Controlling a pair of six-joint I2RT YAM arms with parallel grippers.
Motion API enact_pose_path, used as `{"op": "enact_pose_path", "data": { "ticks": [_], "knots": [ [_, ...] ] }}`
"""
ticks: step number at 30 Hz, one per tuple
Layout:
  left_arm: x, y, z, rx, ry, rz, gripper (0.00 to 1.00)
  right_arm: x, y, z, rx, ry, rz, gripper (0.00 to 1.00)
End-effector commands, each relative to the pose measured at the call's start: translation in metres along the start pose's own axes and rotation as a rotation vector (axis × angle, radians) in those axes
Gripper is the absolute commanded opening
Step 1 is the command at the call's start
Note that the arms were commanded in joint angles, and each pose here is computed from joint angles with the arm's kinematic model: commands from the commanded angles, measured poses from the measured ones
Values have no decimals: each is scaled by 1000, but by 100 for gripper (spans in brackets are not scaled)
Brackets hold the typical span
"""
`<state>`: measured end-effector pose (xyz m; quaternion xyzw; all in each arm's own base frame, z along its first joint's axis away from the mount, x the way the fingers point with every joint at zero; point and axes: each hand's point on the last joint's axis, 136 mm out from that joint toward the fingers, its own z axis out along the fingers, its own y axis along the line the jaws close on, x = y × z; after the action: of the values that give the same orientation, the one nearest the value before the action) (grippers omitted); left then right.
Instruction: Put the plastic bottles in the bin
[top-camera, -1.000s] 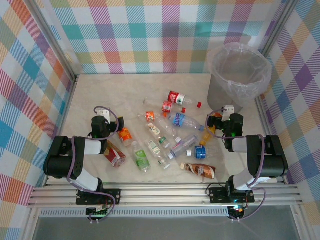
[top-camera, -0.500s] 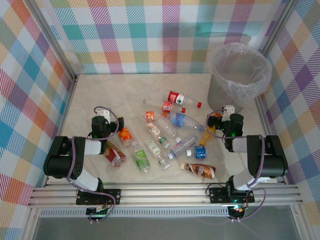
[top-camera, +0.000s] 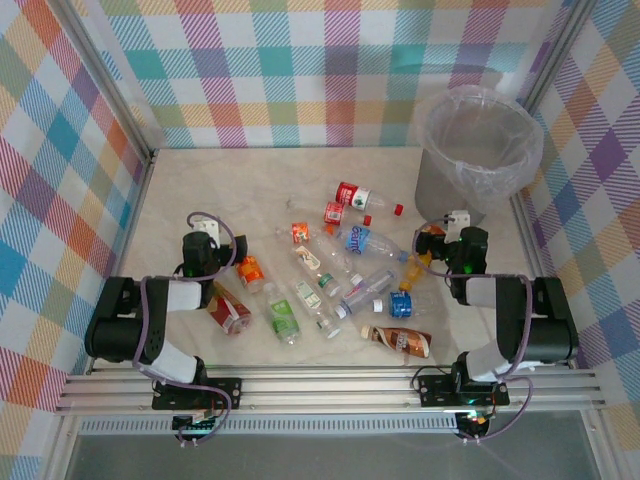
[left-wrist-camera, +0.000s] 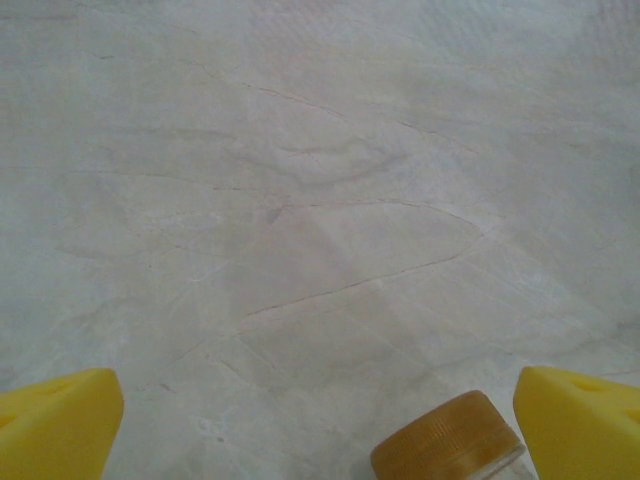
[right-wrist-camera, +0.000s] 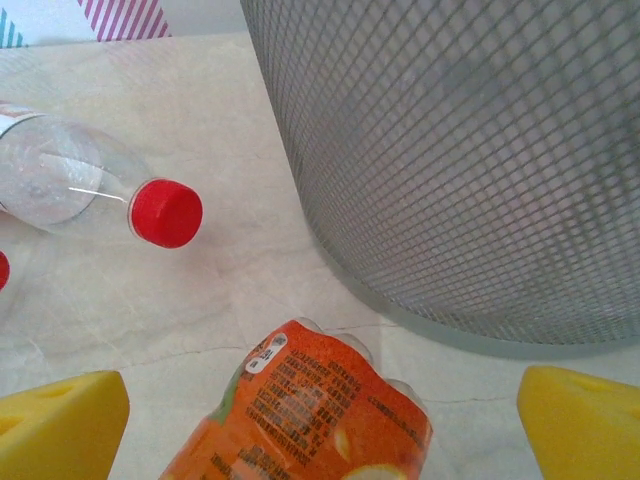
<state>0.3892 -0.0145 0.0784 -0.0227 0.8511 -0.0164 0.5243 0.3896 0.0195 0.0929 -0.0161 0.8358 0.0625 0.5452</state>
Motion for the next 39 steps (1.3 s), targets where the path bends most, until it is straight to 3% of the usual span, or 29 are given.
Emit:
{"op": "enact_pose_path", "data": {
  "ticks": [1, 6, 12, 19, 24, 26, 32, 39],
  "knots": [
    [-34, -3, -13, -17, -51, 3, 100, -23, -3, -10, 34, -29, 27, 100],
    [-69, -9, -33, -60, -25, -22, 100, -31, -7, -26, 74, 18, 80, 100],
    [-103, -39, -60, 26, 22, -118, 100, -51, -1, -63, 92, 54, 213, 100],
    [-108, -67, -91, 128, 145, -293, 100, -50, 6, -102, 142, 150, 409, 100],
    [-98, -77, -119, 186, 236, -320, 100, -44, 12, -121, 147, 236, 466, 100],
    [-100, -87, -133, 249, 268, -339, 100, -41, 16, -127, 137, 267, 497, 100],
    [-111, -143, -183, 611, 380, -399, 100, -32, 31, -127, 78, 364, 553, 99],
    [-109, -166, -225, 816, 402, -236, 100, -23, 37, -120, 77, 449, 633, 91]
  ]
}}
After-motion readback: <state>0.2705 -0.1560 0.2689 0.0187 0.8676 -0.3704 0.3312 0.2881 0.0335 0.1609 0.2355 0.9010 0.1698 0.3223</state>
